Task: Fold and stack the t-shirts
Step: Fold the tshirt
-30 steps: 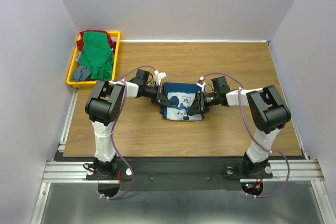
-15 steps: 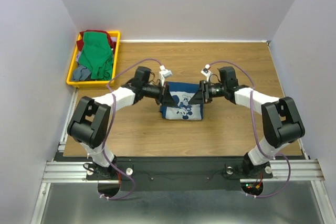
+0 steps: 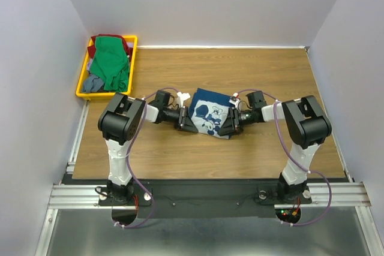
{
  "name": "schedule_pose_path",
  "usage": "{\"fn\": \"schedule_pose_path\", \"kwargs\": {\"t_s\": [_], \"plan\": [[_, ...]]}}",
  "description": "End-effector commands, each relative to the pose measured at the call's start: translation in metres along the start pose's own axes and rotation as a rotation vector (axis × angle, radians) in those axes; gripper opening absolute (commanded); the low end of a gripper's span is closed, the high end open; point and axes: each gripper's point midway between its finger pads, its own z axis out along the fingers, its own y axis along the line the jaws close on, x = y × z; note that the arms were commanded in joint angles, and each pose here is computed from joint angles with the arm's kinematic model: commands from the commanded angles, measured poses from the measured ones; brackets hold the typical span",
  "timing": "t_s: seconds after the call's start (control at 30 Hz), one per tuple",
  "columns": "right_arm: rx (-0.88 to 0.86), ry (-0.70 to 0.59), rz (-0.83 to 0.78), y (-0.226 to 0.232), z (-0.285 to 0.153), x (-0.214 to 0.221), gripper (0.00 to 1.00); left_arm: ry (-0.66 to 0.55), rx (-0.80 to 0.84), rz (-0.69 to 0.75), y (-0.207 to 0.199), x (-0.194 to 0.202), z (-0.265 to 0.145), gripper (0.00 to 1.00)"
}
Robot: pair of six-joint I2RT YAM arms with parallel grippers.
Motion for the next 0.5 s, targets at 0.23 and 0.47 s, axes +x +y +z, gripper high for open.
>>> {"fn": "schedule_pose_path", "kwargs": {"t_s": [0.23,0.47], "plan": [[-0.093,-0.057,-0.249,0.071,-0.04,-0.026,0.32,-0.041,0.112,0.317,-0.076,-0.015,-0.033,0.13],[-0.135,-0.165,-0.283,0.109,-0.035,-0.072,0.33,-0.123,0.156,0.417,-0.125,-0.062,-0.05,0.13]]}}
